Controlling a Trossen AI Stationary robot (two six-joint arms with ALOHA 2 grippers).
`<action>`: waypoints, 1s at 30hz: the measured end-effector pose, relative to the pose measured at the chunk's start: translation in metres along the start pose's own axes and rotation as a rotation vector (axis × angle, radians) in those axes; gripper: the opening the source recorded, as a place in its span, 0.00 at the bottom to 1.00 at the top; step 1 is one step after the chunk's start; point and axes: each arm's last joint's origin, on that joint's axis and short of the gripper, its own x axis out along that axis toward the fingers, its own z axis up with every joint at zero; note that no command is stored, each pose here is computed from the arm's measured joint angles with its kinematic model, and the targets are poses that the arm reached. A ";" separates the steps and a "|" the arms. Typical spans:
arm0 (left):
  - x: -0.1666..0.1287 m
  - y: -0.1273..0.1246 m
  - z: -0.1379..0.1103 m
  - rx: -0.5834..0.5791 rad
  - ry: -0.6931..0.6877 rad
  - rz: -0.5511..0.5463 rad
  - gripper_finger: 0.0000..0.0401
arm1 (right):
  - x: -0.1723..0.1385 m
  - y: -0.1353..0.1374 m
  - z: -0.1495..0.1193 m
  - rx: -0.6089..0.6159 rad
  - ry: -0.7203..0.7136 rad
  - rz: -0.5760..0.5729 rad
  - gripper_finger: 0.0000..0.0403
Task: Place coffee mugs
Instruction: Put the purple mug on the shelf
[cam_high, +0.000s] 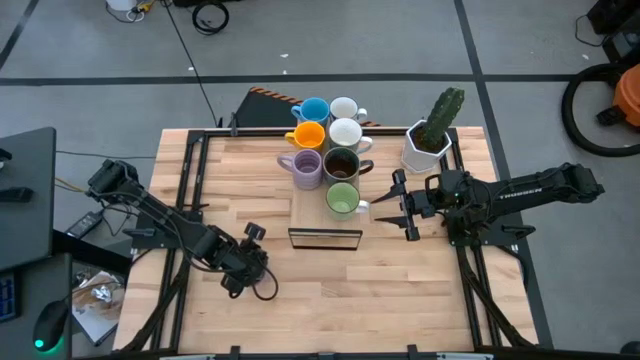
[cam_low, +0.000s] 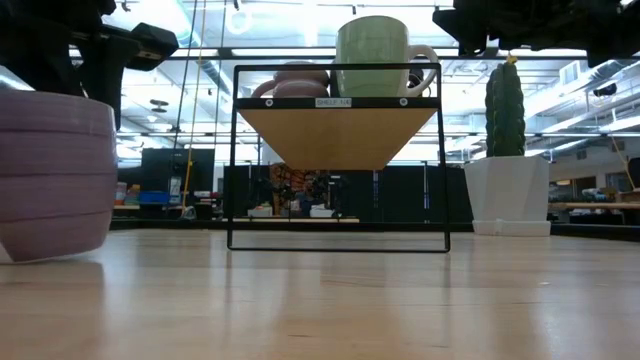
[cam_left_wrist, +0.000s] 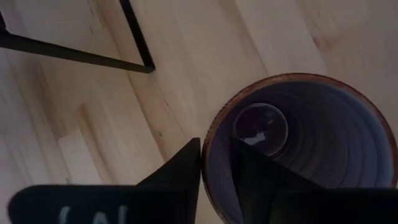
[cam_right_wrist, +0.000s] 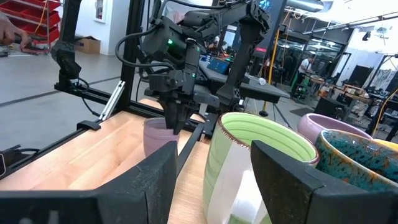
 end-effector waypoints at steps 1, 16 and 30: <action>0.000 0.000 0.000 -0.005 0.000 0.000 0.24 | 0.000 0.000 0.000 0.000 0.002 0.001 0.52; -0.001 0.001 0.000 -0.146 -0.002 0.034 0.49 | 0.000 0.000 -0.001 0.001 0.005 0.001 0.52; -0.035 0.011 0.016 -0.394 0.011 0.026 0.49 | 0.000 0.000 -0.001 0.007 0.010 0.003 0.52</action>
